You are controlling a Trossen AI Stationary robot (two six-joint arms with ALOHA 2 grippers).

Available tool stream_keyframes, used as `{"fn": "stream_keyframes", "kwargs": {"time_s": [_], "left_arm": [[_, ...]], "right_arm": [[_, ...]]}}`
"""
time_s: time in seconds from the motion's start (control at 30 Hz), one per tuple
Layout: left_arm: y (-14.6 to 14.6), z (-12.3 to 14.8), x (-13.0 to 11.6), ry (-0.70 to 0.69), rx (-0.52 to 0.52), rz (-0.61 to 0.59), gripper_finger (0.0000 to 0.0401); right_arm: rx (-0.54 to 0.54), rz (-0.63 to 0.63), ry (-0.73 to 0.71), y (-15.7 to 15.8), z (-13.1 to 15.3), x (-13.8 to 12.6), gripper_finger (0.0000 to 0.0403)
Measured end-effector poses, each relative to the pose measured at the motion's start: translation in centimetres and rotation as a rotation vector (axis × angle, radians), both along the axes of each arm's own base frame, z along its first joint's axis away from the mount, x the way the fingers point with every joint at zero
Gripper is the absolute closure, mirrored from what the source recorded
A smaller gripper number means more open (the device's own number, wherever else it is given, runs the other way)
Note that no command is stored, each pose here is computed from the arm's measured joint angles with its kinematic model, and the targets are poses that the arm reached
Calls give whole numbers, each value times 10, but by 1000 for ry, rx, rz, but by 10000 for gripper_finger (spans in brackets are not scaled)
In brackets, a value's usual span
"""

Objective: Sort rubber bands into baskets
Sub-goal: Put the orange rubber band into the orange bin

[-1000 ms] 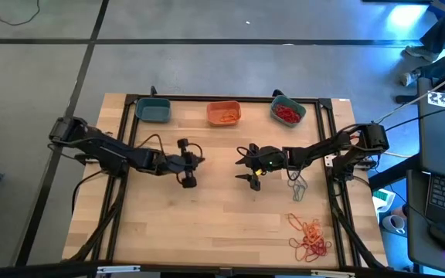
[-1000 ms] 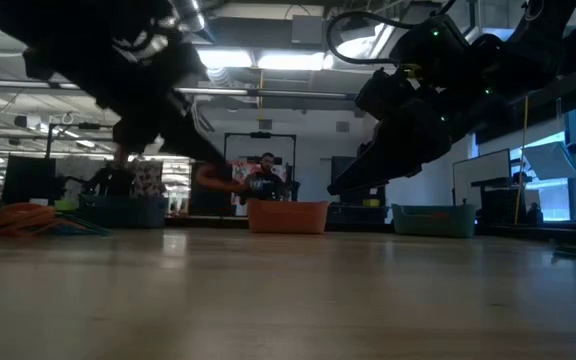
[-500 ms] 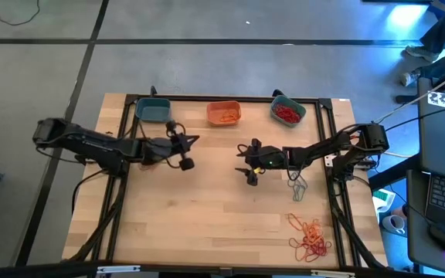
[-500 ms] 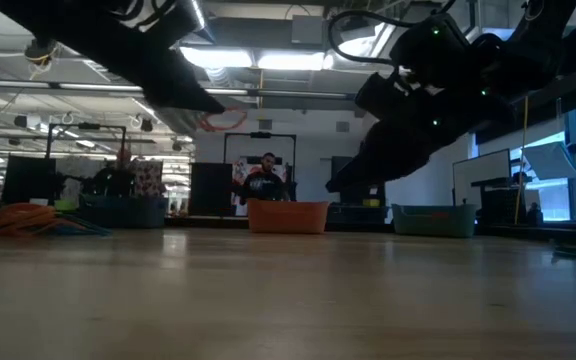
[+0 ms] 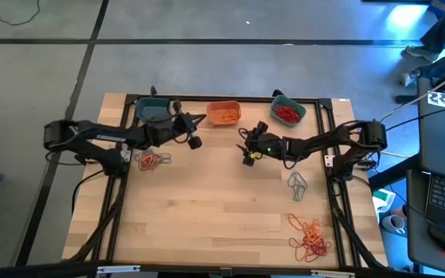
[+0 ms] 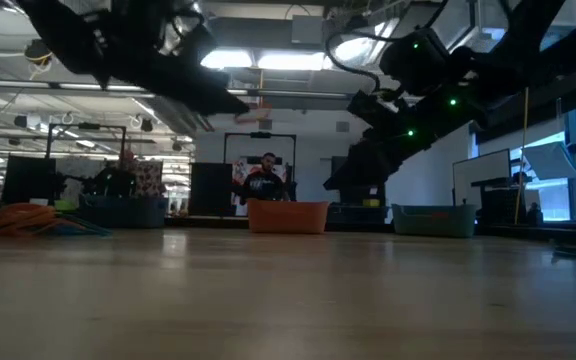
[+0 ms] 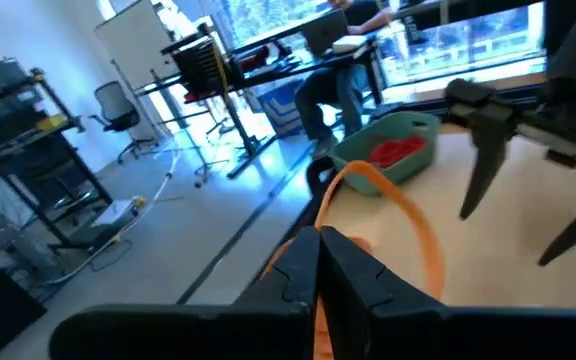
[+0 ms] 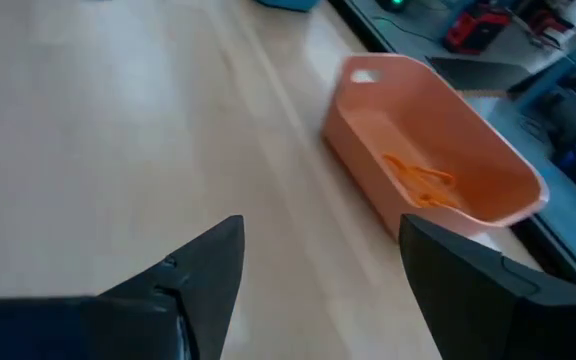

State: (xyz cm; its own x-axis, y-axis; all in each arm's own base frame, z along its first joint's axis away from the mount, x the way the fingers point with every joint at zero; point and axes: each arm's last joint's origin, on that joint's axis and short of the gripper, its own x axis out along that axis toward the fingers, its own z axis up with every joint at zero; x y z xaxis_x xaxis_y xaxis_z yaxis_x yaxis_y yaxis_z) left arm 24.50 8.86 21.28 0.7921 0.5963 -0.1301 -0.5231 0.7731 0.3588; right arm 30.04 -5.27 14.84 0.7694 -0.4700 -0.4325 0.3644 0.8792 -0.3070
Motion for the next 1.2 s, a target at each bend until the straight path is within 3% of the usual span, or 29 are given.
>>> {"fn": "stream_keyframes", "kwargs": {"time_s": [0.17, 0.43, 0.6, 0.97, 1.2], "left_arm": [[32, -12, 13, -12, 17, 21, 396], [83, -30, 51, 5, -60, 60, 396], [102, -44, 66, 67, -84, 82, 391], [98, -41, 72, 286, -171, 63, 271], [69, -5, 54, 367, -243, 28, 251]], "right_arm": [[16, -22, -1, -15, 0, -3, 139], [27, -30, 0, -22, -1, -5, 139], [27, -28, 0, -22, -1, -4, 139], [27, -28, -1, -22, -1, -5, 139], [46, 8, 0, -21, -1, -4, 139]]}}
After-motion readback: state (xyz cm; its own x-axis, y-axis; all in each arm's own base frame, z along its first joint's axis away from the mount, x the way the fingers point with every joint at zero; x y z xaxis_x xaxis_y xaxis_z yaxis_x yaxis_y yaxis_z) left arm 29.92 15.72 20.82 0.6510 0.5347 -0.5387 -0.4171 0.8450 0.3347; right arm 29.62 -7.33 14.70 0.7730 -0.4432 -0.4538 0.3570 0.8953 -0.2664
